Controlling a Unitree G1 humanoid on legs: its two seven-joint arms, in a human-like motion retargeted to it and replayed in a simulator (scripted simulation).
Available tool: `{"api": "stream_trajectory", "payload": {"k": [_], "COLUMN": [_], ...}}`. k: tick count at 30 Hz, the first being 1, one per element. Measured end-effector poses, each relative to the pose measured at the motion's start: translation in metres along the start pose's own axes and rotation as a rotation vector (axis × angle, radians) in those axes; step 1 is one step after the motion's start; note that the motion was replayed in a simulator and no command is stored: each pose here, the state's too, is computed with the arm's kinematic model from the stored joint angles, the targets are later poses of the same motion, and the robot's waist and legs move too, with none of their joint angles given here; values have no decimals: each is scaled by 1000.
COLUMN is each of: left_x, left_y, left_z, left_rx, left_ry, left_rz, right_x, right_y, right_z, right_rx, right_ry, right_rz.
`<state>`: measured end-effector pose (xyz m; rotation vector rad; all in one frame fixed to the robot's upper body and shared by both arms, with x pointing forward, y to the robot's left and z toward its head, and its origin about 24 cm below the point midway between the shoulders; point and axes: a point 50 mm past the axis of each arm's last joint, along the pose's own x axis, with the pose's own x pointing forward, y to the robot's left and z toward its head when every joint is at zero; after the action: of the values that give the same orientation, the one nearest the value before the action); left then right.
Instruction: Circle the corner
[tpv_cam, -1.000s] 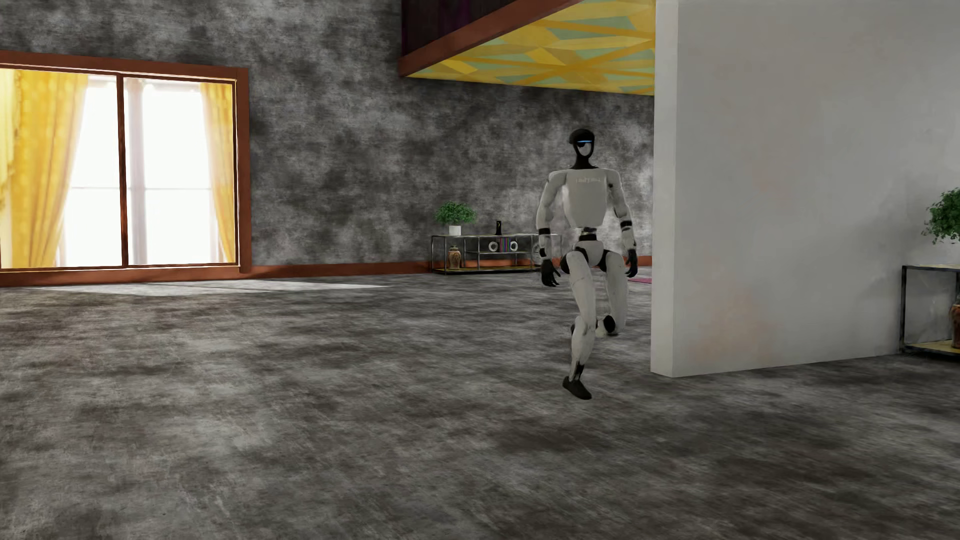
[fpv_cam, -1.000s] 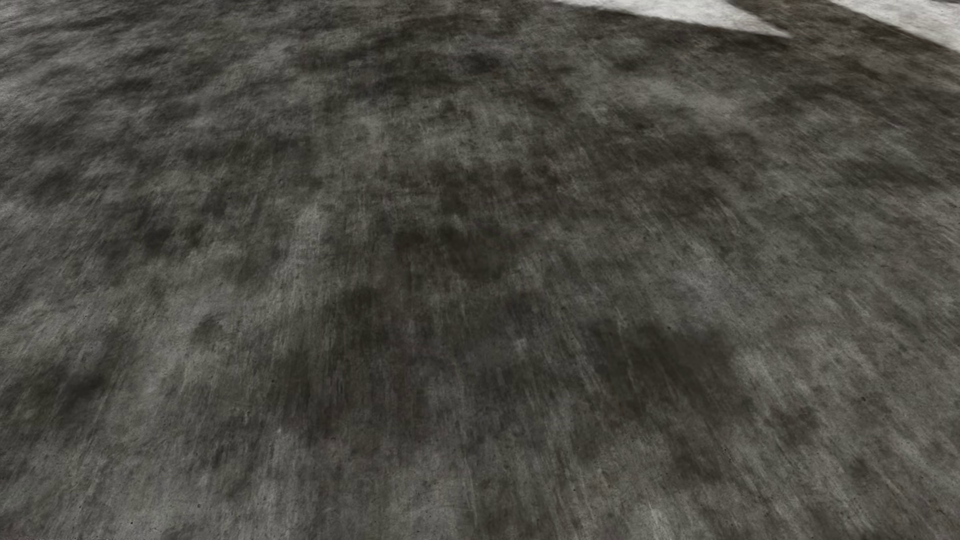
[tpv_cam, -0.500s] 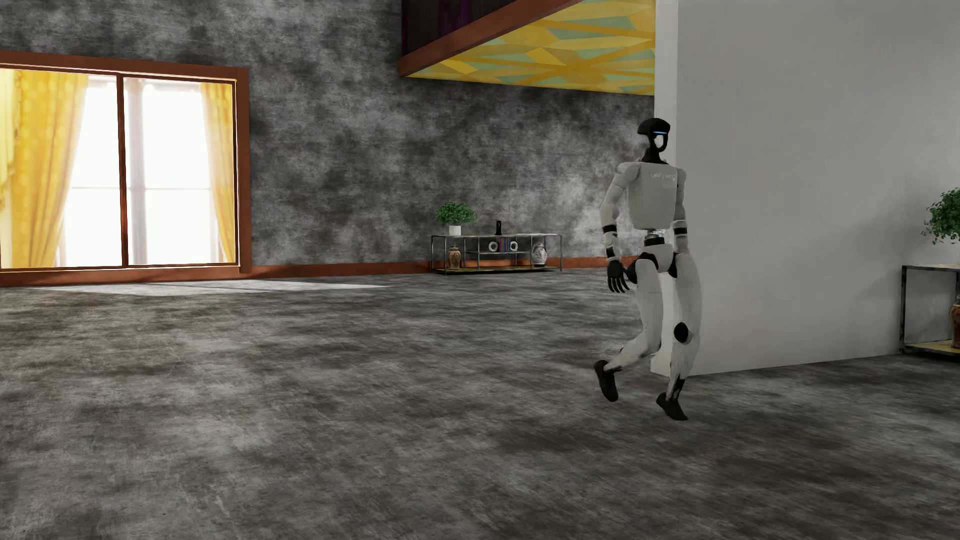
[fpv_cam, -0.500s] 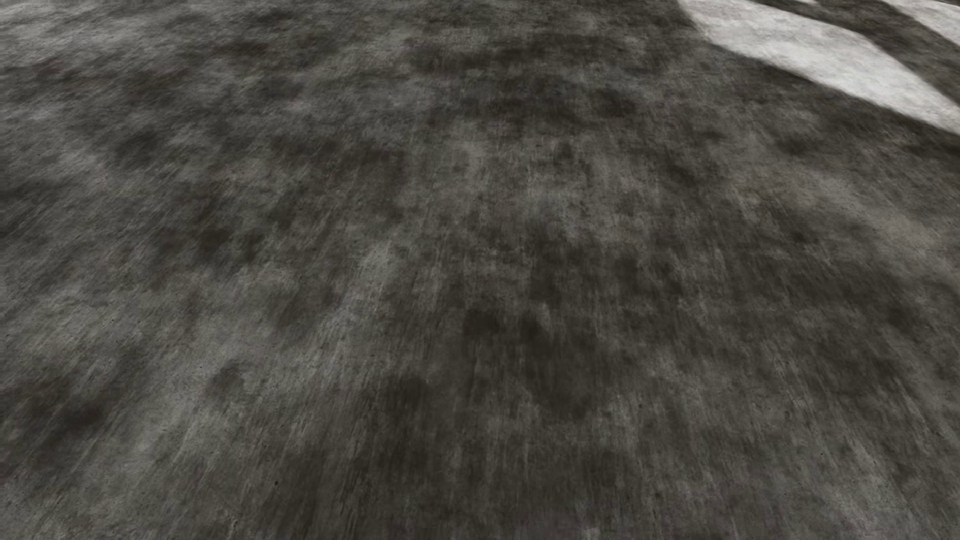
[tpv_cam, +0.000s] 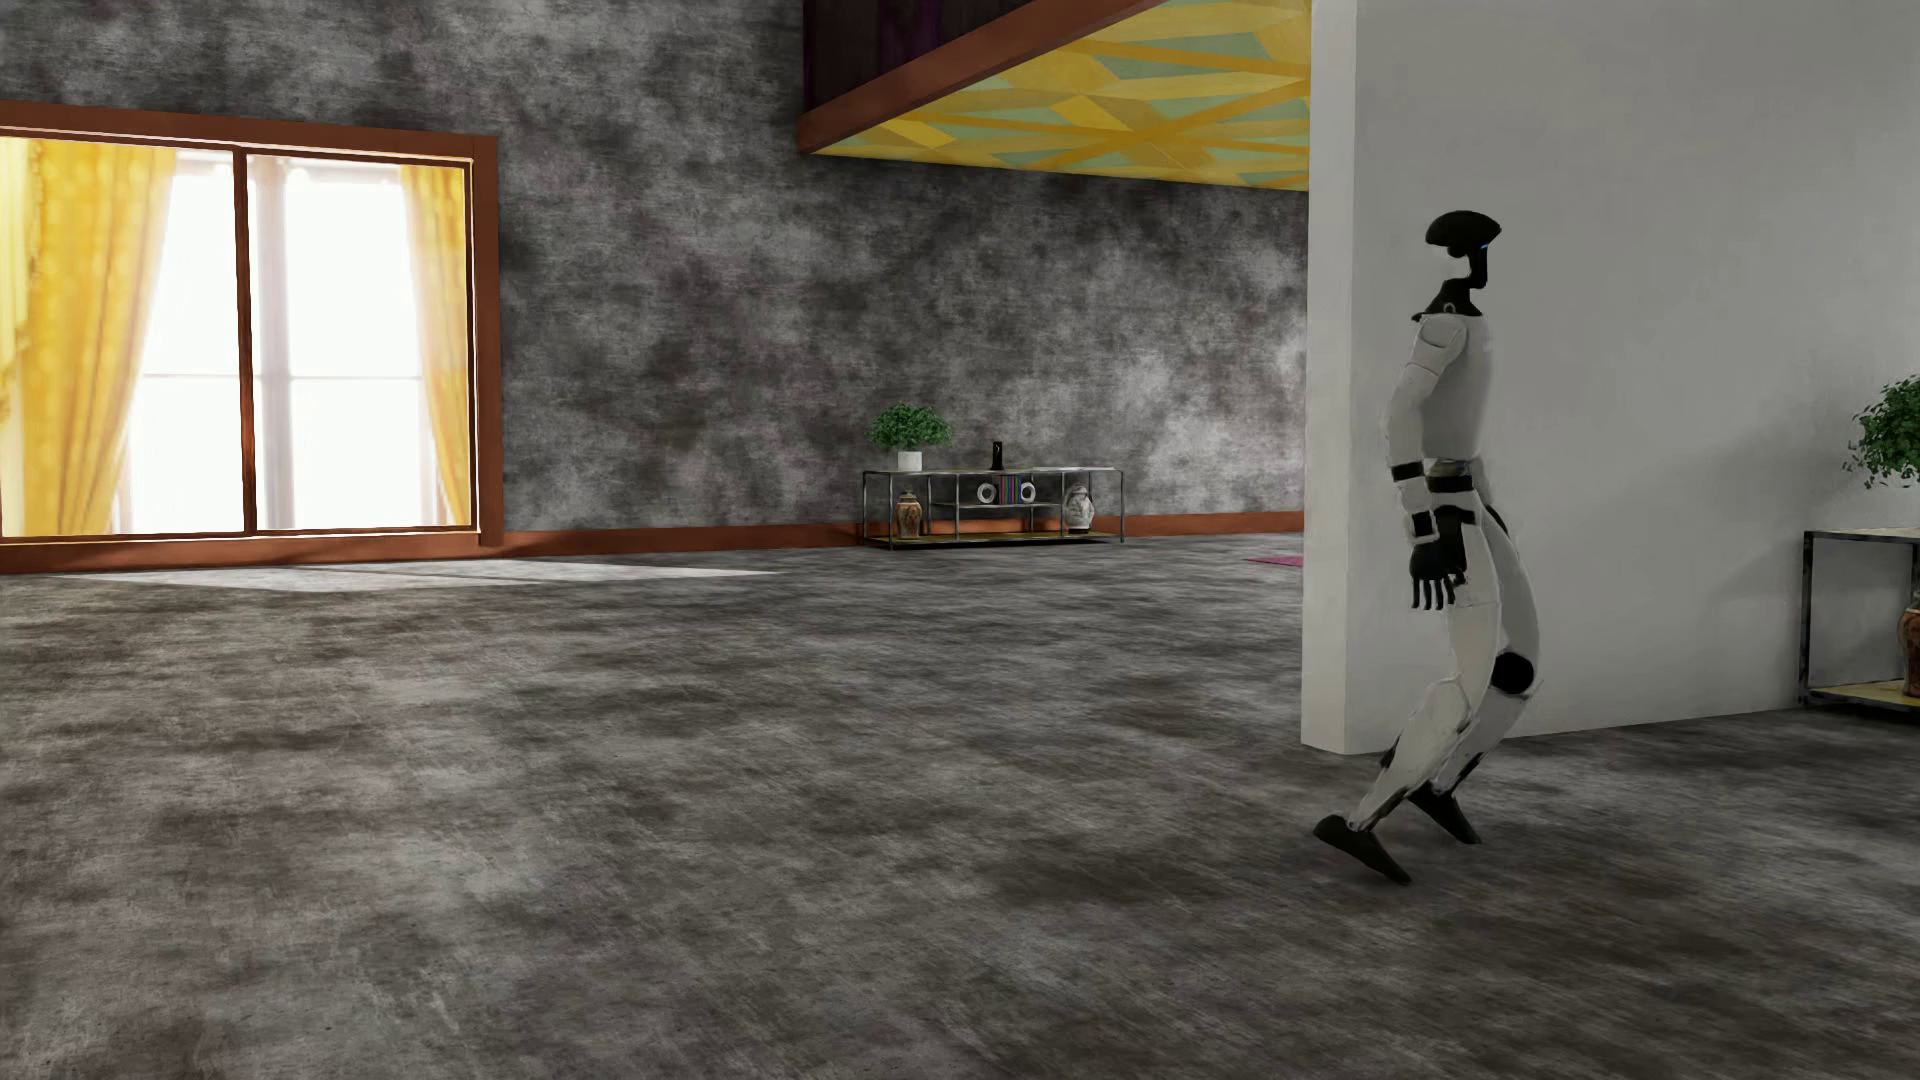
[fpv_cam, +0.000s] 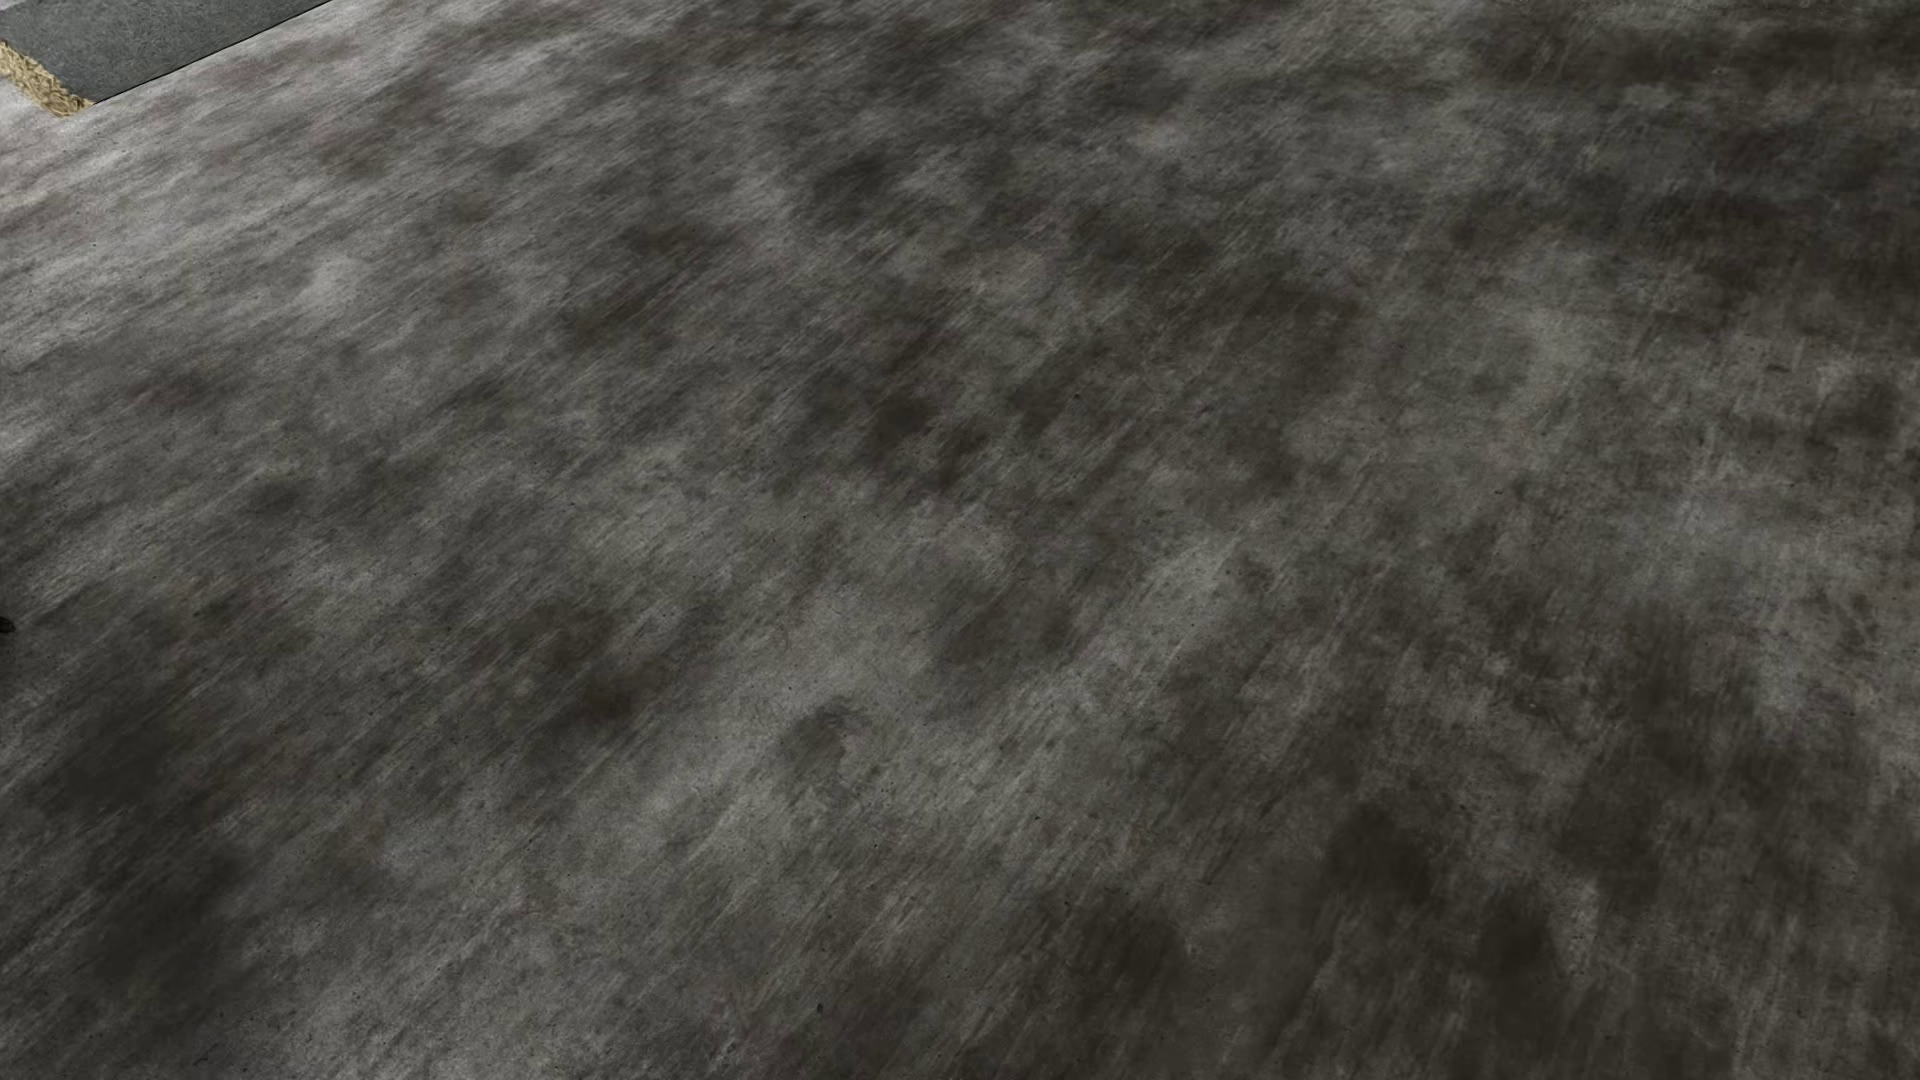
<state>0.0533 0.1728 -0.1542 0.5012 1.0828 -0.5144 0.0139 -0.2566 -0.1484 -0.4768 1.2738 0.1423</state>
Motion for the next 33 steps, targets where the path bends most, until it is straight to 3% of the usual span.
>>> {"api": "stream_trajectory", "payload": {"k": [8, 10, 12, 15, 18, 22, 25, 28, 30, 32, 33], "left_x": [-50, -55, -56, -30, -7, -13, -23, -9, 1, -10, -10], "left_y": [-49, -53, -57, -36, 21, 104, 127, 93, 59, 33, 4], "left_z": [-113, -123, -121, -80, -16, 76, 97, 58, 28, -16, -46], "left_rx": [45, 98, 48, 96, 16, -23, -55, -83, -24, -79, -39], "left_ry": [392, 440, 429, 274, 42, -286, -377, -225, -92, 26, 181], "left_rz": [-150, -186, -173, -136, 50, 294, 372, 279, 164, 122, 27], "right_x": [5, 5, 6, 2, -8, -26, -33, -23, -11, -2, -1], "right_y": [-17, -20, -11, 10, 33, 54, 58, 57, 55, 48, 35], "right_z": [83, 71, 52, 24, -16, -58, -74, -63, -25, 32, 57], "right_rx": [-49, -14, -22, -36, -87, -97, -106, -108, -69, -27, -2], "right_ry": [-274, -240, -169, -86, 26, 150, 205, 201, 66, -132, -221], "right_rz": [-32, -49, -22, 36, 114, 180, 196, 187, 165, 134, 93]}}
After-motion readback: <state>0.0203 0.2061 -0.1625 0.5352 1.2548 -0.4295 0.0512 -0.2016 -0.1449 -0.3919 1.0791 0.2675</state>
